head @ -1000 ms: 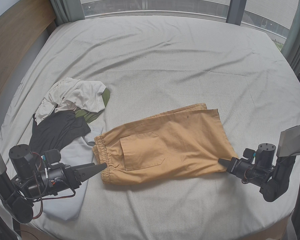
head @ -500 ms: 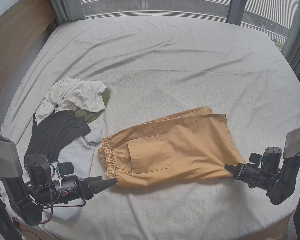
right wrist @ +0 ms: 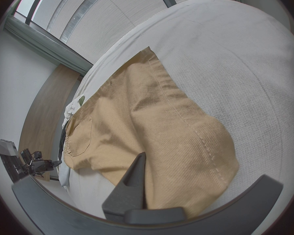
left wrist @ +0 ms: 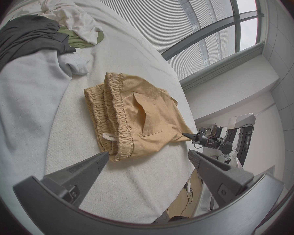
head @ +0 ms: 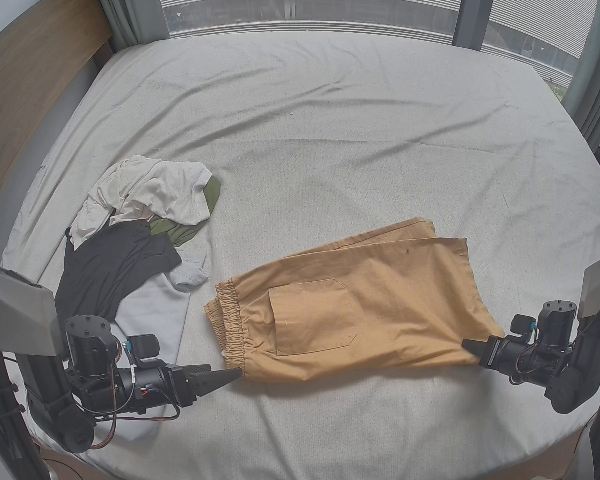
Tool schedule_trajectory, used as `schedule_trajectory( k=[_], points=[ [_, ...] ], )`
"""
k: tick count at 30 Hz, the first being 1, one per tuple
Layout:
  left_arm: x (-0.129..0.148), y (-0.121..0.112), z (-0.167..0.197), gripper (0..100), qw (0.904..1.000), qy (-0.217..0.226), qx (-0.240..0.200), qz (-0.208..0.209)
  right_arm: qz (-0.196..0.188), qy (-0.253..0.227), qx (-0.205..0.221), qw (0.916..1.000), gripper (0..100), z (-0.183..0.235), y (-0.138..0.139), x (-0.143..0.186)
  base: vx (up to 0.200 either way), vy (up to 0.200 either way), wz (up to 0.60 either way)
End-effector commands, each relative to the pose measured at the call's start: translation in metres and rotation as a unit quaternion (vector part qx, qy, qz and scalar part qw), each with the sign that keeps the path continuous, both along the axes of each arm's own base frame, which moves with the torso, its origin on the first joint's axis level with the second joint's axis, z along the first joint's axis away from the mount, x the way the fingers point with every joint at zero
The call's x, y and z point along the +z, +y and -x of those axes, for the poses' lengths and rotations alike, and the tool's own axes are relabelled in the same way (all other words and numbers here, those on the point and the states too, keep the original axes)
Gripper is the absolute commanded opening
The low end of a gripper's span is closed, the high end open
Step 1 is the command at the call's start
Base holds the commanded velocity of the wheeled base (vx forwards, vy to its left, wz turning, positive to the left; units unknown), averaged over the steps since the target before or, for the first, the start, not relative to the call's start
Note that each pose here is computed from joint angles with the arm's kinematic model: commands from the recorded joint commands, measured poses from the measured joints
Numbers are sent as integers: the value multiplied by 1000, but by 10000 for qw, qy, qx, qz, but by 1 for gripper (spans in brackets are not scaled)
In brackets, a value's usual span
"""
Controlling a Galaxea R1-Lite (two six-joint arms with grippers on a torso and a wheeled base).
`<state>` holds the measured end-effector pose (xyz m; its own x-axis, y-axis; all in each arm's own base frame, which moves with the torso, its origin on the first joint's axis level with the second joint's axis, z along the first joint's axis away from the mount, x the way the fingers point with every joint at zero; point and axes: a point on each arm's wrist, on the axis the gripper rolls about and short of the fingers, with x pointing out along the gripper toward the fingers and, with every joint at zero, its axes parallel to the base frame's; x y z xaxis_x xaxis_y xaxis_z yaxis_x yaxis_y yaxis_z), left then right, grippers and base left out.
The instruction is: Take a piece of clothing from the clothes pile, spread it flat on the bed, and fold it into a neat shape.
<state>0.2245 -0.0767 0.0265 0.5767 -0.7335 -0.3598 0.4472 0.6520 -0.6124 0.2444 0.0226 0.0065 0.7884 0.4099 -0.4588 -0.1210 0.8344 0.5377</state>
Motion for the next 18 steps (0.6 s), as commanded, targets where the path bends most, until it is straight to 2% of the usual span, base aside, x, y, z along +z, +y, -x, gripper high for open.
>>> schedule_trajectory(
  k=[1,3,4,13,14,18],
  points=[
    [-8,0,-2,100,9999,129,78,-81,-4,-34,19,10000,0,-2,1,0,0,0,0],
    [-9,0,-2,100,9998,118,98,-126,-1,-29,52,10000,0,-2,2,0,0,0,0],
    [-10,0,-2,100,9998,105,83,-152,-7,-34,56,10000,100,-2,3,0,0,0,0],
    [-17,0,-5,100,9996,151,65,-247,31,-197,-116,9997,100,-6,-2,5,0,0,0],
    [-16,0,-8,100,9996,95,124,-249,86,-383,-393,9985,100,-7,-10,14,0,0,0],
    [-19,-1,-15,100,9992,36,270,-287,114,-812,-883,9927,100,-7,-32,34,0,0,0]
  ],
)
